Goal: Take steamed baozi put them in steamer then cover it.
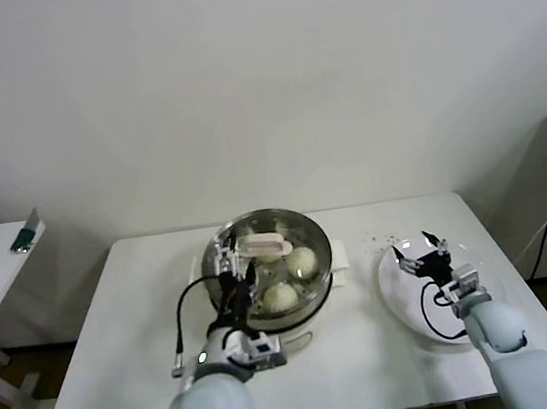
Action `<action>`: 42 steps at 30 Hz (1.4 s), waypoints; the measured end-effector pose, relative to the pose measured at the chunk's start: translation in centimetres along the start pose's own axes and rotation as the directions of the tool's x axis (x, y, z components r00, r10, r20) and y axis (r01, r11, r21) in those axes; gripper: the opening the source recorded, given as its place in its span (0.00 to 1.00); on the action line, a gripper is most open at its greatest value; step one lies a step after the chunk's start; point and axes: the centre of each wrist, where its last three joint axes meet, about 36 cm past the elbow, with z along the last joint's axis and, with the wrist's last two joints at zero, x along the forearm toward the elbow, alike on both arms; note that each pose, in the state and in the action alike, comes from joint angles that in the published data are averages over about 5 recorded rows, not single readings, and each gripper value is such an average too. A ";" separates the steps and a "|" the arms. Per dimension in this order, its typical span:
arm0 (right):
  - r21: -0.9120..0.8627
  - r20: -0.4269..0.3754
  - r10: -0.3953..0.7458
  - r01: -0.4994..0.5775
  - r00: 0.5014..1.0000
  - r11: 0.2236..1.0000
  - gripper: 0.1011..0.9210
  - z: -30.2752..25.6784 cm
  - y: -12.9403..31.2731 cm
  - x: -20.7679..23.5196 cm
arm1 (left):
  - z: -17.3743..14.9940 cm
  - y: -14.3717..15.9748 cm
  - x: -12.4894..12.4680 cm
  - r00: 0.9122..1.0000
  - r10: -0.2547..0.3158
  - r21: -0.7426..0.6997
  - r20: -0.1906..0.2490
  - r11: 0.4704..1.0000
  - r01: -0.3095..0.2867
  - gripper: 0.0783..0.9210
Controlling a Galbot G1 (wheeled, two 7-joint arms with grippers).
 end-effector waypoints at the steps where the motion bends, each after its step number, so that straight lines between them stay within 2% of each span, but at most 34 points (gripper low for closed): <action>1: 0.000 0.000 0.001 -0.001 1.000 1.000 0.88 -0.1 -0.1 0.1 | 0.4 0.1 0.2 1.000 0.001 0.021 0.004 1.000 -0.002 0.88; 6: -0.003 0.010 0.006 -0.006 1.000 1.000 0.88 -0.3 -0.1 0.6 | 3.1 0.8 0.9 1.000 -0.022 0.173 0.019 0.985 0.018 0.88; 10: -0.008 0.024 0.007 -0.007 1.000 1.000 0.88 -0.5 -0.1 1.2 | 6.1 1.3 1.3 0.997 -0.069 0.333 0.021 0.941 0.058 0.88; 15: -0.016 0.046 0.008 -0.007 0.999 1.000 0.88 -0.6 -0.2 2.1 | 10.6 1.2 2.2 0.992 -0.123 0.529 -0.005 0.842 0.107 0.88; 22: -0.023 0.071 0.004 -0.003 0.997 1.000 0.88 -0.6 -0.1 3.4 | 16.6 -1.3 3.9 0.983 -0.158 0.732 -0.093 0.659 0.175 0.88; 26: -0.033 0.083 0.003 -0.001 0.997 0.999 0.88 -0.5 0.0 4.0 | 19.2 -3.6 5.0 0.977 -0.154 0.798 -0.148 0.564 0.210 0.88; 31: -0.052 0.098 0.004 0.001 0.995 0.999 0.88 -0.5 0.2 5.0 | 21.6 -5.9 6.2 0.970 -0.141 0.841 -0.199 0.484 0.243 0.88; 36: -0.069 0.109 0.002 0.005 0.994 0.998 0.88 -0.4 0.5 6.0 | 22.7 -6.9 6.8 0.965 -0.139 0.862 -0.222 0.434 0.261 0.88; 42: -0.080 0.117 0.000 0.010 0.993 0.997 0.88 0.0 0.9 6.9 | 23.4 -7.6 7.2 0.963 -0.138 0.874 -0.230 0.407 0.267 0.88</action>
